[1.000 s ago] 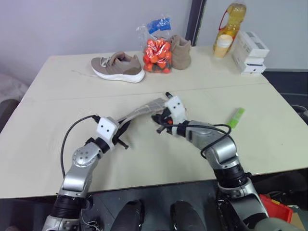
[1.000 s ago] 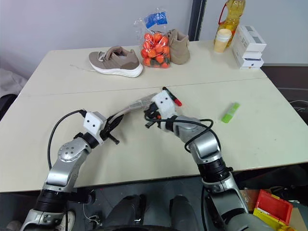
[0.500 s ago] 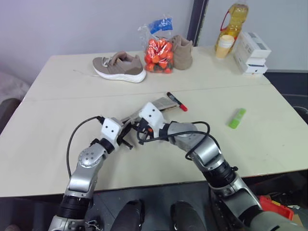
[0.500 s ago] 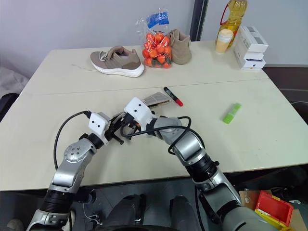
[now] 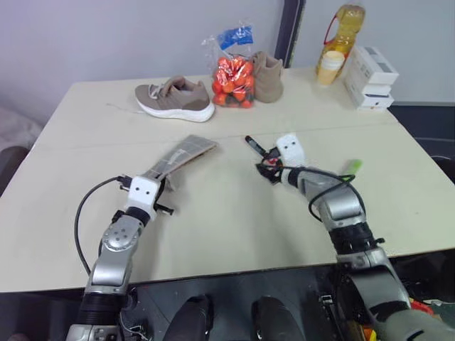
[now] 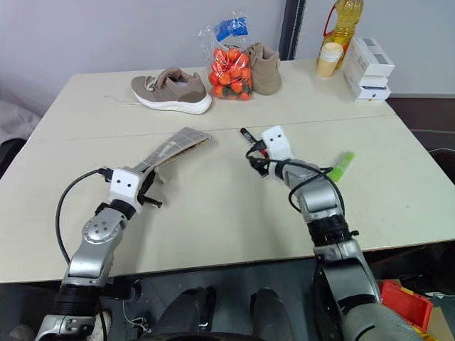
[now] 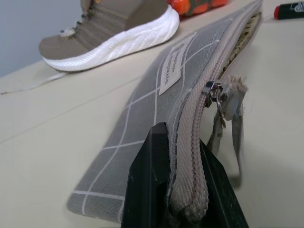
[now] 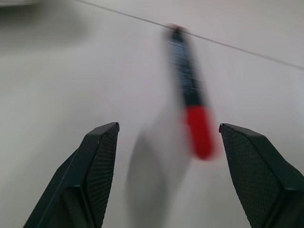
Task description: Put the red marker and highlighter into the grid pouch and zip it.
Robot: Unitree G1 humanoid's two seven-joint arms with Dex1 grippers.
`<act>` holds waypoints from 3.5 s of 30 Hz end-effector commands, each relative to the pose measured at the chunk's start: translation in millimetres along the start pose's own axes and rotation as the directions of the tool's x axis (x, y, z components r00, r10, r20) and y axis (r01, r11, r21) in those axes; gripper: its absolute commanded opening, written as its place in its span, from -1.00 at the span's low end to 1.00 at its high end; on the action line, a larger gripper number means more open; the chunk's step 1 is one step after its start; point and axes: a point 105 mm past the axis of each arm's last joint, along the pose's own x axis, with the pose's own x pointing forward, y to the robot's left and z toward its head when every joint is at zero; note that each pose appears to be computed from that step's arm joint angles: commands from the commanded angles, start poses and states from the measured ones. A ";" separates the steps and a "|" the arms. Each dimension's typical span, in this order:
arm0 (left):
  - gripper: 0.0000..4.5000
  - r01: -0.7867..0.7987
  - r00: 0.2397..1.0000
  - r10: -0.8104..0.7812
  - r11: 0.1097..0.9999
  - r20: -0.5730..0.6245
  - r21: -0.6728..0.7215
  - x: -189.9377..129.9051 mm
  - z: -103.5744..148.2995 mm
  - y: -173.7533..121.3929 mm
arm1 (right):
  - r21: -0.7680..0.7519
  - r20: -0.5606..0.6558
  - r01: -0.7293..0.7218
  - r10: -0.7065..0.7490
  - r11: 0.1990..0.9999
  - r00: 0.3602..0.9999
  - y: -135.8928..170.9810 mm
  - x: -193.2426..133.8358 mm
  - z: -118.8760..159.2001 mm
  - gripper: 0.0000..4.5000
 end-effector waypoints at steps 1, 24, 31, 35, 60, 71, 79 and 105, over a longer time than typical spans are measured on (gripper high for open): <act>-1.00 -0.007 1.000 0.007 1.000 0.017 0.006 3.3 5.0 -2.1 | 0.019 0.039 0.026 -0.026 0.999 0.999 -5.1 12.0 8.2 0.54; -1.00 0.183 0.976 -0.164 0.975 0.142 -0.128 18.9 35.6 -30.0 | -0.282 0.171 -0.273 0.328 0.920 0.929 45.3 -76.8 31.2 -0.88; -1.00 0.201 0.972 -0.181 0.971 0.149 -0.129 22.1 37.9 -33.4 | -0.280 0.153 -0.273 0.324 0.920 0.934 47.2 -76.5 31.3 -0.88; -1.00 0.205 0.970 -0.184 0.971 0.158 -0.125 22.0 40.2 -33.9 | -0.307 0.131 -0.280 0.332 0.909 0.934 48.8 -74.5 30.2 -0.88; -1.00 0.438 0.883 -0.452 0.890 0.125 0.125 7.2 34.9 -75.3 | -0.614 0.020 -0.268 0.354 0.742 0.935 51.4 -84.2 36.6 0.68; -1.00 0.348 0.934 -0.346 0.937 0.085 -0.011 24.4 25.4 -80.2 | 0.018 -0.022 0.471 -0.470 0.882 0.882 -131.4 -121.1 -16.6 0.98; -1.00 0.413 0.908 -0.416 0.909 0.046 0.059 26.2 23.2 -95.1 | 0.333 -0.177 0.553 -0.525 0.764 0.832 -133.8 -116.3 -52.9 0.98; -1.00 0.373 0.925 -0.366 0.925 0.100 -0.072 35.8 36.3 -59.1 | -0.418 0.080 -0.206 0.262 0.885 0.962 14.2 -104.9 25.5 -0.61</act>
